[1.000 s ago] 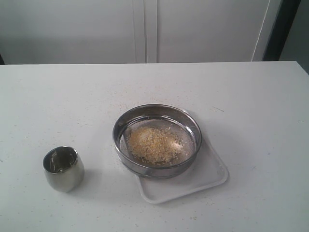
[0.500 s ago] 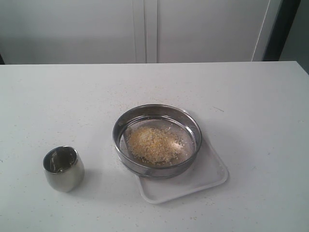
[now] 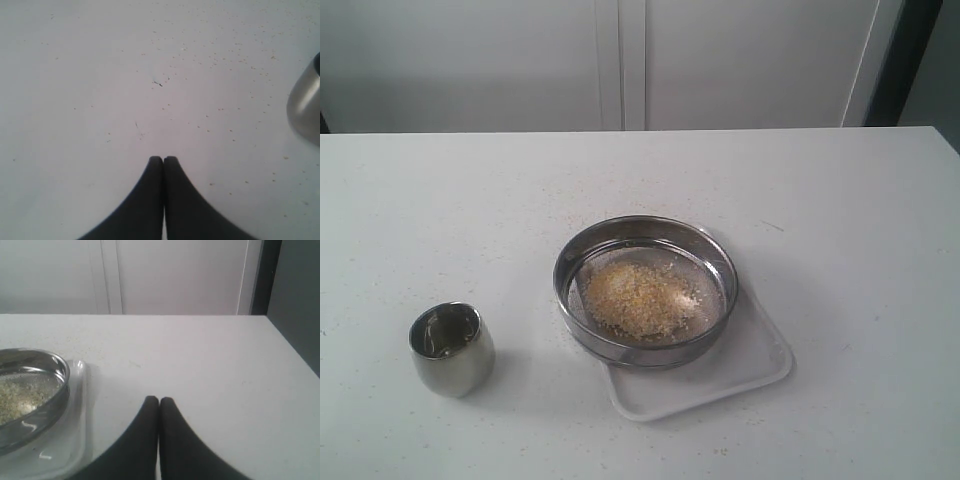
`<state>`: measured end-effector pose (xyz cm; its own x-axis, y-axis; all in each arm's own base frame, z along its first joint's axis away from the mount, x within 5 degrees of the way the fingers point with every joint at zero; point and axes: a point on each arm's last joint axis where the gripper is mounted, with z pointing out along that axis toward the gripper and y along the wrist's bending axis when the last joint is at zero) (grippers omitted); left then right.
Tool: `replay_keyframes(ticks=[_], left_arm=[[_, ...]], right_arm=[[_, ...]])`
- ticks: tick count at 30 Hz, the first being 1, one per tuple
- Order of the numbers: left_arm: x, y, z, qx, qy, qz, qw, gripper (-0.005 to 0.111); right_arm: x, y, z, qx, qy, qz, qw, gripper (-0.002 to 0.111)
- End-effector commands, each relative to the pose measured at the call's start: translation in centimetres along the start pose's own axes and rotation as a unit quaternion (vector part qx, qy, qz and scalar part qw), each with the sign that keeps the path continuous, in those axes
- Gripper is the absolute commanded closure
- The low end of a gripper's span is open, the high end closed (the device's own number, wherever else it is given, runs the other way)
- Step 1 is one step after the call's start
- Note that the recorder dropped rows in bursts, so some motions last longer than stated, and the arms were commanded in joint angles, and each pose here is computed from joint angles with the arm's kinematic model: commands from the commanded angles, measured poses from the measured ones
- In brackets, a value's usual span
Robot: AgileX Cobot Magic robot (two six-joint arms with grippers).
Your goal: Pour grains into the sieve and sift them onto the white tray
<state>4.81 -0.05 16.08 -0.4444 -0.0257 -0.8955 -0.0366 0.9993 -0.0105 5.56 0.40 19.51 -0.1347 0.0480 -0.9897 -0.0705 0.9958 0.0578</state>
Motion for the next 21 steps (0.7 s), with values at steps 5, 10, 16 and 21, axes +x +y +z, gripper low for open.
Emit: replay_keyframes(ticks=[5, 10, 16, 21], left_arm=[[0.4, -0.1, 0.1, 0.005, 0.010, -0.005, 1.000, 0.107], [0.4, -0.1, 0.1, 0.005, 0.010, -0.005, 1.000, 0.107], [0.4, -0.1, 0.1, 0.005, 0.010, -0.005, 1.000, 0.107], [0.4, -0.1, 0.1, 0.005, 0.010, -0.005, 1.000, 0.107]], right_arm=[[-2.8, 0.3, -0.5, -0.019, -0.166, -0.007, 0.986, 0.108], [-3.1, 0.4, -0.6, -0.021, -0.184, -0.007, 0.983, 0.108], [-3.2, 0.4, -0.6, -0.022, -0.189, -0.007, 0.982, 0.108], [-3.2, 0.4, -0.6, -0.022, -0.189, -0.007, 0.982, 0.108]])
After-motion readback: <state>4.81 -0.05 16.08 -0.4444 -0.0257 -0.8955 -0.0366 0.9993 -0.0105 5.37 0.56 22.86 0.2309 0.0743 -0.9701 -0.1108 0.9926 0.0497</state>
